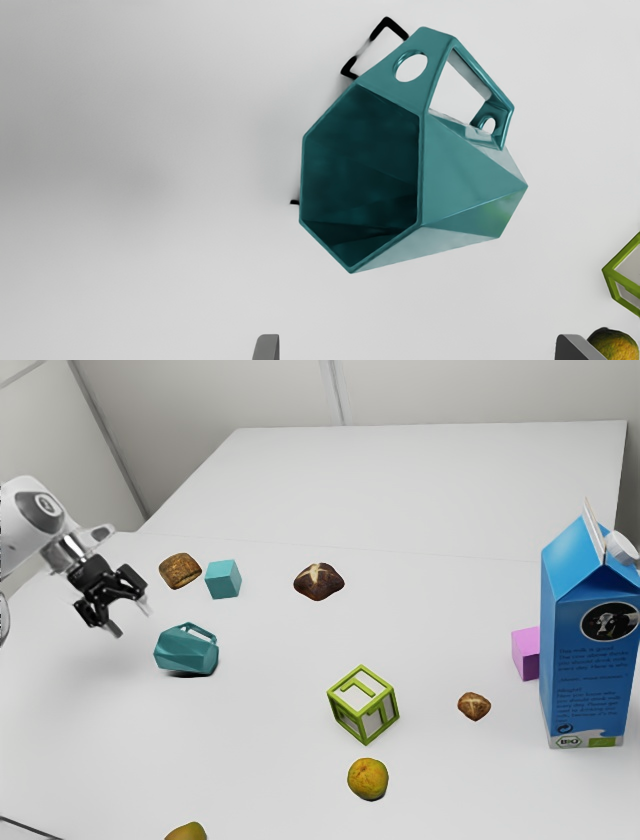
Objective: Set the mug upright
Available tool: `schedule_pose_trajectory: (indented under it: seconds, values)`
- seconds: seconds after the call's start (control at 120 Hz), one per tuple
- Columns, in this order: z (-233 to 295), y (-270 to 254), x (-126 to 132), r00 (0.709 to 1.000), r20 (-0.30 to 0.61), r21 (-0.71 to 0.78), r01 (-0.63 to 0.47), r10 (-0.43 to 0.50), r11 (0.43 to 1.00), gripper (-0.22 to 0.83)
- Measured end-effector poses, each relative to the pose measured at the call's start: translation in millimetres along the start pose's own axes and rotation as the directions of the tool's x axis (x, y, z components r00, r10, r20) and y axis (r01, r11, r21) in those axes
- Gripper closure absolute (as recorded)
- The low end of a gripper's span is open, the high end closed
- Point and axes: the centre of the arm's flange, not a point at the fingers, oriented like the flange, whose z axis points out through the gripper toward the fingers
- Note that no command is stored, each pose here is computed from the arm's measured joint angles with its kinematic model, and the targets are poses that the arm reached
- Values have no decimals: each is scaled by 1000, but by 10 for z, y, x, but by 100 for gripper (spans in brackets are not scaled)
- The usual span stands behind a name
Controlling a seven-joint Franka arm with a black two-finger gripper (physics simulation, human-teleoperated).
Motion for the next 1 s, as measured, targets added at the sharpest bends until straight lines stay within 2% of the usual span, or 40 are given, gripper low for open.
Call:
schedule_pose_trajectory:
  seconds: [0.342,0.8,0.867,1.0]
  values:
    - [334,-101,389,999,-30,-124,-37,33,992,0]
    - [770,34,415,999,16,-239,-42,47,970,0]
    - [783,40,414,999,19,-241,-40,46,970,8]
    - [777,54,417,999,21,-234,-36,42,972,42]
